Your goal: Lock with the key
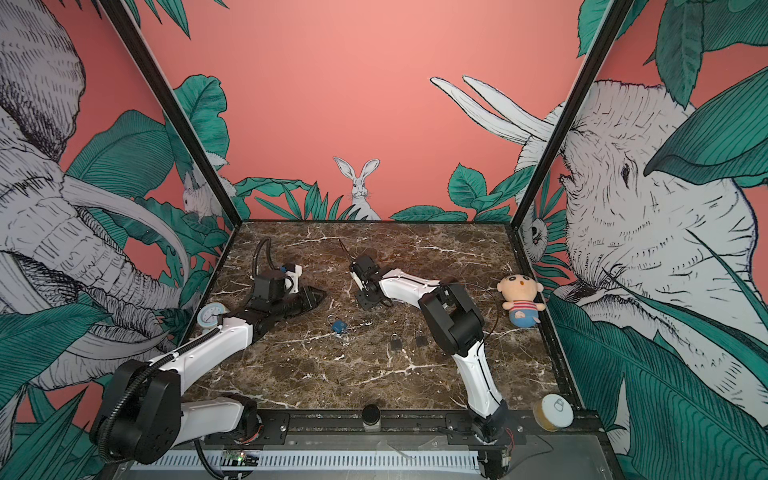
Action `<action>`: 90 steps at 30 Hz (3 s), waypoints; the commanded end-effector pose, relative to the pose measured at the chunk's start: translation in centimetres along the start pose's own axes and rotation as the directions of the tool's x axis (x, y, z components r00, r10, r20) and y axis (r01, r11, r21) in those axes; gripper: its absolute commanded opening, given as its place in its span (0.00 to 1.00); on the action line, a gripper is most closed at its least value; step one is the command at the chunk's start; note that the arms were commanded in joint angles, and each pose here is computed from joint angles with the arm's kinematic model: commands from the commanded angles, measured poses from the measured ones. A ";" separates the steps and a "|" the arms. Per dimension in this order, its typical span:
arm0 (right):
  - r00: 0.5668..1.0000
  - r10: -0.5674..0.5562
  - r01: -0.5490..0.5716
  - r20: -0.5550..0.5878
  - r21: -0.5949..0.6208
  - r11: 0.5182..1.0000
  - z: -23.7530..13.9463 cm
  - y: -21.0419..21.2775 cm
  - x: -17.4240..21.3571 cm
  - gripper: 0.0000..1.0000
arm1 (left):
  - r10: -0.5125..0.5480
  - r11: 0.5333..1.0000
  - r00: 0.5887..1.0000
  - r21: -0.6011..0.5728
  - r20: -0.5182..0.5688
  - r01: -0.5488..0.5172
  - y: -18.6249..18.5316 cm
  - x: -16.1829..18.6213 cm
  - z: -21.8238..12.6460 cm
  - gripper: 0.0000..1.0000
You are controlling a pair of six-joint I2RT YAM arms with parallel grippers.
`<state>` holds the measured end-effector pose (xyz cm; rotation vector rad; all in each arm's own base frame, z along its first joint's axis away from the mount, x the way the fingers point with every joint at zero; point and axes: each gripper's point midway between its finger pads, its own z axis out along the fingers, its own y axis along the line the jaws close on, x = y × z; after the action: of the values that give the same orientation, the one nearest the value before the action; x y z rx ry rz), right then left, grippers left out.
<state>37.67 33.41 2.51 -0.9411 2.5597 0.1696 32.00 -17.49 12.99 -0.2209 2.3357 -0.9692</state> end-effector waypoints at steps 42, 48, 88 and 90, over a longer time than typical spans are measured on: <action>0.981 0.006 0.041 0.192 -0.243 0.969 -12.4 7.1 -0.4 0.15 | 0.130 0.958 0.984 0.272 -0.123 -0.092 -7.2 3.0 2.0 0.36; 0.978 0.008 0.045 0.208 -0.250 0.967 -13.2 7.3 -0.6 0.15 | 0.128 0.956 0.984 0.279 -0.126 -0.088 -7.2 3.2 2.1 0.36; 0.974 -0.001 0.065 0.228 -0.273 0.960 -14.2 8.3 -1.3 0.15 | 0.115 0.950 0.984 0.306 -0.138 -0.068 -7.8 3.3 3.7 0.21; 0.973 -0.001 0.066 0.230 -0.274 0.959 -14.3 8.4 -1.4 0.15 | 0.115 0.950 0.984 0.306 -0.138 -0.069 -7.7 3.3 3.7 0.19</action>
<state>28.51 35.97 13.88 -0.9973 2.4026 0.5709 30.43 -25.89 13.46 0.0674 2.3146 -1.2941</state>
